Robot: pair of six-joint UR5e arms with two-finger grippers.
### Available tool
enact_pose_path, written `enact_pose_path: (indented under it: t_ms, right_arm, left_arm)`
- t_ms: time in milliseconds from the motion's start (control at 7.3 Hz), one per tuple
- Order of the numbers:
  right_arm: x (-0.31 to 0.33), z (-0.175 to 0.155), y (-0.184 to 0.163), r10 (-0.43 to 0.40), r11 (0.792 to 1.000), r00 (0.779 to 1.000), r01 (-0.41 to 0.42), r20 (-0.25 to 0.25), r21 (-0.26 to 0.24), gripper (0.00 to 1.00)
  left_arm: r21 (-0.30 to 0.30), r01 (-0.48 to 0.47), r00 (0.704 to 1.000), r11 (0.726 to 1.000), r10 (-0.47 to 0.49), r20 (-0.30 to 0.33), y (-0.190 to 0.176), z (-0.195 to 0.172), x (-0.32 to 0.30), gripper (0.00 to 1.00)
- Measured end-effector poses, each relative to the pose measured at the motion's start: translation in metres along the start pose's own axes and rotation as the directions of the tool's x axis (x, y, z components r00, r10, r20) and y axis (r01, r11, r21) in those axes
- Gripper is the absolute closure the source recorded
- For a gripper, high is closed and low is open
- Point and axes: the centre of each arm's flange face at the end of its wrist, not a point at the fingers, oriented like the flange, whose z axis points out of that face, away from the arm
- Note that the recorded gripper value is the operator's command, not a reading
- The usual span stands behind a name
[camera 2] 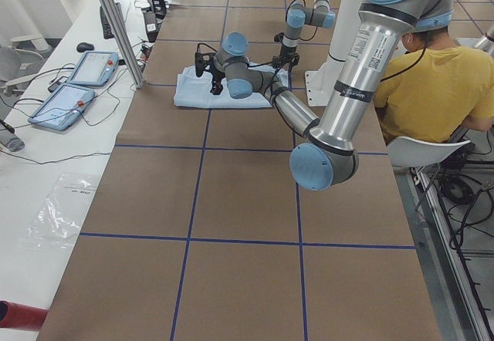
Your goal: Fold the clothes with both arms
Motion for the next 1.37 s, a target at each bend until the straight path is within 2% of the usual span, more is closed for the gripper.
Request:
enact_pose_path:
  t_ms: [137, 411, 1369]
  right_arm:
    - [0.000, 0.002, -0.002, -0.003, 1.000, 1.000, 0.003, -0.002, 0.005, 0.28]
    - [-0.001, 0.002, -0.005, -0.003, 1.000, 1.000, 0.003, -0.002, 0.008, 1.00]
    - [-0.011, -0.008, -0.009, 0.006, 1.000, 1.000, -0.006, 0.000, -0.011, 1.00]
  left_arm:
    - [0.000, 0.001, 1.000, 1.000, -0.001, 0.001, 0.000, -0.001, 0.001, 0.03]
    - [0.000, 0.002, 1.000, 1.000, -0.002, 0.003, 0.002, -0.006, 0.004, 0.03]
    - [0.001, 0.008, 1.000, 1.000, -0.008, 0.000, 0.006, -0.017, 0.001, 0.03]
